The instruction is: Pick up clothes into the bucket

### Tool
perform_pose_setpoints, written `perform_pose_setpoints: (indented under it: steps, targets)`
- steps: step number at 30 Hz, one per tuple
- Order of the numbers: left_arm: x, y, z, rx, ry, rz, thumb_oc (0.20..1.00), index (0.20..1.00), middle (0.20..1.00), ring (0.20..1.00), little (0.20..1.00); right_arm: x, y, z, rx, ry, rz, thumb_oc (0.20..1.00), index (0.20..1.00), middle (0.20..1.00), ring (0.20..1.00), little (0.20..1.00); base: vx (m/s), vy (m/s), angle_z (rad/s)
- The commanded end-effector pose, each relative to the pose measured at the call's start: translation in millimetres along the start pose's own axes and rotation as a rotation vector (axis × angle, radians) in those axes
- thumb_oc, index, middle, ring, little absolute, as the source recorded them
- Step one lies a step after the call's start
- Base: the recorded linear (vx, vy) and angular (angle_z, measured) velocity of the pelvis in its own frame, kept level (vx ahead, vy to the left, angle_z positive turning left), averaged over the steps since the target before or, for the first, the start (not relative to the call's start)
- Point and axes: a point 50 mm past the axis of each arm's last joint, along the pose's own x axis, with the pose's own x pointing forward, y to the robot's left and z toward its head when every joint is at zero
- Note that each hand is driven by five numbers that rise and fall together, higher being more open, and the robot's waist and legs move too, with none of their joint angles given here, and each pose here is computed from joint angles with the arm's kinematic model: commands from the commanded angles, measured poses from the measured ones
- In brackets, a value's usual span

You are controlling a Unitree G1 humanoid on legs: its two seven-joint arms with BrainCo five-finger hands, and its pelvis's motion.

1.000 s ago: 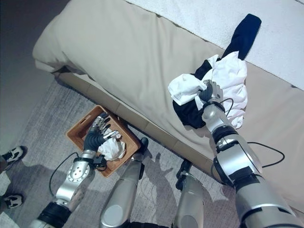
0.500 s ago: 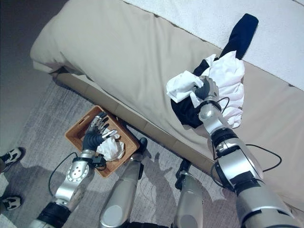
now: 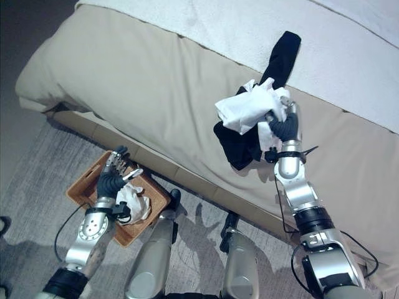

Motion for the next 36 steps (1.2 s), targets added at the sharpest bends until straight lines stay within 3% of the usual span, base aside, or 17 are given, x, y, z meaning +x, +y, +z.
perform_pose_setpoints:
  steps: [1, 11, 21, 28, 30, 36]
  targets:
    - [-9, 5, 6, -0.008, -0.06, 0.001, 1.0, 1.0, 1.0, 1.0, 1.0, 12, -24, 35, 0.119, -0.199, -0.06, 0.2, 0.2, 0.2, 0.2, 0.2, 0.08, -0.021, -0.07]
    - [-22, 12, -10, -0.003, 0.032, -0.019, 1.0, 1.0, 1.0, 1.0, 1.0, 29, -63, 77, 0.208, -0.372, -0.097, 0.2, 0.2, 0.2, 0.2, 0.2, 0.06, -0.013, -0.02]
    - [-28, 12, -17, 0.005, 0.076, -0.029, 1.0, 1.0, 1.0, 1.0, 1.0, 38, -65, 86, 0.199, -0.386, -0.049, 0.2, 0.2, 0.2, 0.2, 0.2, 0.03, -0.005, -0.04]
    - [-31, 8, -22, 0.003, 0.098, -0.039, 1.0, 1.0, 1.0, 1.0, 1.0, 43, -45, 55, 0.034, -0.24, 0.029, 0.2, 0.2, 0.2, 0.2, 0.2, -0.01, 0.004, -0.01]
    - [-30, 5, -21, -0.001, 0.092, -0.049, 1.0, 1.0, 1.0, 1.0, 1.0, 45, -25, 32, -0.098, -0.138, 0.088, 0.2, 0.2, 0.2, 0.2, 0.2, -0.05, 0.016, -0.03]
    - [-24, 0, -17, -0.012, 0.067, -0.055, 1.0, 1.0, 1.0, 1.0, 1.0, 53, 13, 7, -0.216, -0.007, 0.144, 0.2, 0.2, 0.2, 0.2, 0.2, -0.09, 0.011, -0.03]
